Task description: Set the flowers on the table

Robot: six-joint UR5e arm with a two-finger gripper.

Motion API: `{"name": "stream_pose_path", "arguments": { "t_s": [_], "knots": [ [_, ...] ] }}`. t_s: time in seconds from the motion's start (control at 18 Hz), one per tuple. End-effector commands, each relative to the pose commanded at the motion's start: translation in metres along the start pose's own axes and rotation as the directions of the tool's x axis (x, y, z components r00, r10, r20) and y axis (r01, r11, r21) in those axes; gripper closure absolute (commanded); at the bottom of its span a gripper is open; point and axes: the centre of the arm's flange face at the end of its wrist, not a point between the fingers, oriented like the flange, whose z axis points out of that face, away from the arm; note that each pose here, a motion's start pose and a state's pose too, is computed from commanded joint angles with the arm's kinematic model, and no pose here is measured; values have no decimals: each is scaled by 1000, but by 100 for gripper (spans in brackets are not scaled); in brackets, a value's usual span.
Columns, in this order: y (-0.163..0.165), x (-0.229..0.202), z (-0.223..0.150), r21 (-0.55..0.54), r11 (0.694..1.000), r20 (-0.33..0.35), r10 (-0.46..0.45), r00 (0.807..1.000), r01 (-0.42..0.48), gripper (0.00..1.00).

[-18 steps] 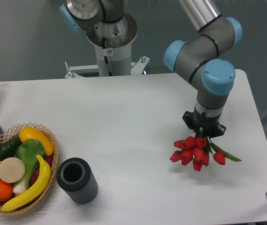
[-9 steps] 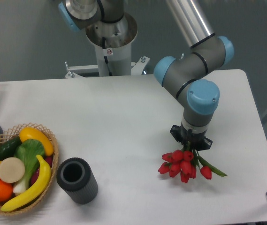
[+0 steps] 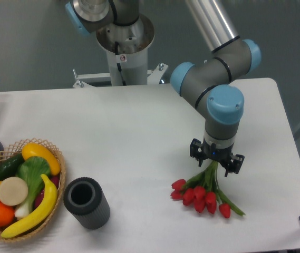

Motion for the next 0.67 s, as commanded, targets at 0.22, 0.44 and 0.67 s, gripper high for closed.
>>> {"name": "stream_pose_path", "arguments": {
  "t_s": [0.22,0.44,0.67],
  "knots": [
    [37,-34,-12,20,999,21,-41,999,41,0],
    [55,-49,-8,17,1000,20,4,1000,-4,0],
    [67,-57,-8,13,999,24,38,999,-39,0]
  ]
}}
